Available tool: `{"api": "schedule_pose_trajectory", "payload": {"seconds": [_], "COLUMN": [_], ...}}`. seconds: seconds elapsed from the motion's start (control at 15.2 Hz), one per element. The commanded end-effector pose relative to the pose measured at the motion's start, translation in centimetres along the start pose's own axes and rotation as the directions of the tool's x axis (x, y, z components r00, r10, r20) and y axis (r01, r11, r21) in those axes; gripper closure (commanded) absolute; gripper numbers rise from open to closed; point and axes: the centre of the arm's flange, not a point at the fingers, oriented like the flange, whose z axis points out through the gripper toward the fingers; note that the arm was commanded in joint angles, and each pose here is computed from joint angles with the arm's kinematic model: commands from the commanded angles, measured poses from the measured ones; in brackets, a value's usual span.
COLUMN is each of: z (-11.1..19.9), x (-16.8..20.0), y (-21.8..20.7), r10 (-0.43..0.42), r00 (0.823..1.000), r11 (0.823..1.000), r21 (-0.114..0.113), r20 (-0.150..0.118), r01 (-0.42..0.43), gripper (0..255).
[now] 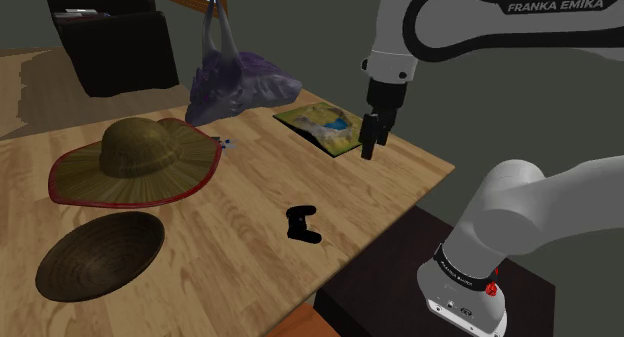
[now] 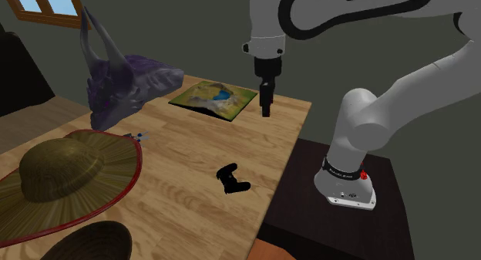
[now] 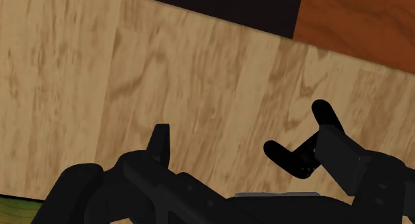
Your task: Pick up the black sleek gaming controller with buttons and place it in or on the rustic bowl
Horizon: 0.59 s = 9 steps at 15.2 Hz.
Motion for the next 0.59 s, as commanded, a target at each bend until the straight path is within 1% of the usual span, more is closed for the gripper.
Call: {"api": "schedule_pose_trajectory", "payload": {"seconds": [0.0, 0.53], "z": [1.6, 8.5], "x": [0.4, 2.0], "y": [-1.8, -9.6], "r10": [0.001, 0.0], "r00": [1.0, 0.996], "r11": [1.0, 1.0], "r21": [-0.002, -0.013], "r20": [-0.019, -0.085], "r01": [-0.001, -0.001], "gripper": [0, 0]}}
